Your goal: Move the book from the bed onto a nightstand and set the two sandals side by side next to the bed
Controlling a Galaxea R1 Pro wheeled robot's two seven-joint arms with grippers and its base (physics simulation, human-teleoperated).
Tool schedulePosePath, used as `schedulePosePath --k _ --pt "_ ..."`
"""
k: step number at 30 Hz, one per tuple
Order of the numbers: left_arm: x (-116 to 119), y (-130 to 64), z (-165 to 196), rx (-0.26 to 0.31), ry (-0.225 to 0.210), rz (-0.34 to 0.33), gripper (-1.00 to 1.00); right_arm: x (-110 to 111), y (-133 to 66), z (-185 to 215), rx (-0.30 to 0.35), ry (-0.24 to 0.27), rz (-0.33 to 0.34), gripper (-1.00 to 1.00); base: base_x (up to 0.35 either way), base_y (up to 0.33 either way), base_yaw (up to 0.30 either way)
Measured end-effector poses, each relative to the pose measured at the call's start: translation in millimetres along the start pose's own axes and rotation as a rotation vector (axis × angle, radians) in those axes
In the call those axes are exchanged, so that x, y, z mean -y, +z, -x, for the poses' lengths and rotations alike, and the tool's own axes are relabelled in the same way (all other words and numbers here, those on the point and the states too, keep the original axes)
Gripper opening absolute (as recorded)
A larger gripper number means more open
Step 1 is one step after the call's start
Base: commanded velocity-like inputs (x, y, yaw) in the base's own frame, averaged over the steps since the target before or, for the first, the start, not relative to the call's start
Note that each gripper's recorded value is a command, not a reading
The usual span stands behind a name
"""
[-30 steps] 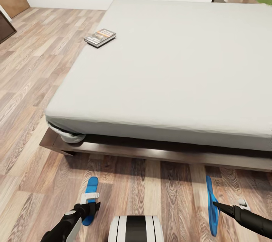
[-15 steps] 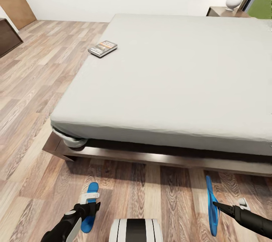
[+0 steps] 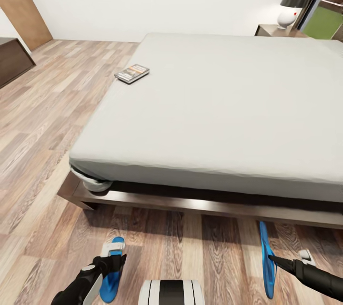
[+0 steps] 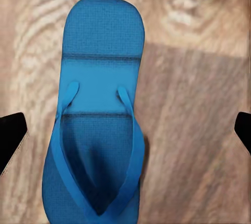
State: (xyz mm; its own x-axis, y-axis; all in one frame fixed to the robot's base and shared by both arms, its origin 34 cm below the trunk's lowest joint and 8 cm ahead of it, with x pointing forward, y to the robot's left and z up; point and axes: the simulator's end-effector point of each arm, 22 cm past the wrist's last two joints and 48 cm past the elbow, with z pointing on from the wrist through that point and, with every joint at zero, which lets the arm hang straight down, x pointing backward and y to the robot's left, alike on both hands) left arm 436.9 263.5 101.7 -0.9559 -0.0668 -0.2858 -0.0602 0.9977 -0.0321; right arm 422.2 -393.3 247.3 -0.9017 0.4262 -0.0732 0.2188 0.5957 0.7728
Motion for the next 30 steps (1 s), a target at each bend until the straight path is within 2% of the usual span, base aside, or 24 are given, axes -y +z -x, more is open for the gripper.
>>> schedulePosePath --k 3,6,7,9,11,13,14,15,17,20,22,28,30 --pt "-3.9 -3.3 7.3 0.015 0.001 0.002 1.0 -2.9 -1.4 0.1 -0.004 -0.011 0.001 -1.0 0.0 0.0 0.0" --pt "-22.2 -4.7 11.1 0.02 0.01 -0.005 1.0 -3.0 -1.3 0.1 -0.003 -0.01 0.001 -1.0 0.0 0.0 0.0" --pt "-26.3 -5.9 15.4 0.027 0.015 -0.026 1.0 -3.0 -1.3 0.1 -0.003 -0.011 0.001 -1.0 0.0 0.0 0.0" --pt "-38.3 -12.6 32.2 0.056 0.033 -0.108 1.0 -3.0 -1.3 0.0 -0.003 -0.01 0.001 -1.0 0.0 0.0 0.0" --pt "-45.3 -18.6 40.0 0.071 0.03 -0.167 1.0 -3.0 -1.3 0.1 -0.004 -0.011 0.001 -1.0 0.0 0.0 0.0" --pt "-54.3 -29.5 54.0 0.106 -0.03 -0.253 1.0 -3.0 -1.4 0.1 -0.004 -0.011 0.001 -1.0 0.0 0.0 0.0" --pt "-56.6 -32.9 58.5 0.118 -0.052 -0.275 1.0 -3.0 -1.4 0.1 -0.004 -0.011 0.001 -1.0 0.0 0.0 0.0" --pt "-62.1 -43.2 72.9 0.161 -0.113 -0.338 1.0 -3.0 -1.3 0.1 -0.004 -0.011 0.001 -1.0 0.0 0.0 0.0" --pt "-69.0 -57.8 88.6 0.209 -0.16 -0.415 1.0 -3.0 -1.4 0.1 -0.004 -0.011 0.001 -1.0 0.0 0.0 0.0" --pt "-68.4 -74.2 100.3 0.246 -0.178 -0.508 1.0 -3.0 -1.1 0.0 -0.003 -0.01 0.0 -1.0 0.0 0.0 0.0" --pt "-65.3 -79.0 102.4 0.254 -0.18 -0.539 1.0 -2.7 -0.7 0.0 -0.002 -0.01 -0.001 -1.0 0.0 0.0 0.0" --pt "-59.0 -83.9 103.5 0.26 -0.176 -0.577 1.0 0.5 -0.3 0.2 0.002 -0.014 -0.014 -1.0 0.0 0.0 0.0" --pt "-58.0 -84.1 103.7 0.26 -0.176 -0.58 1.0 11.3 0.5 -1.8 0.002 -0.013 -0.06 -1.0 0.0 0.0 0.0"
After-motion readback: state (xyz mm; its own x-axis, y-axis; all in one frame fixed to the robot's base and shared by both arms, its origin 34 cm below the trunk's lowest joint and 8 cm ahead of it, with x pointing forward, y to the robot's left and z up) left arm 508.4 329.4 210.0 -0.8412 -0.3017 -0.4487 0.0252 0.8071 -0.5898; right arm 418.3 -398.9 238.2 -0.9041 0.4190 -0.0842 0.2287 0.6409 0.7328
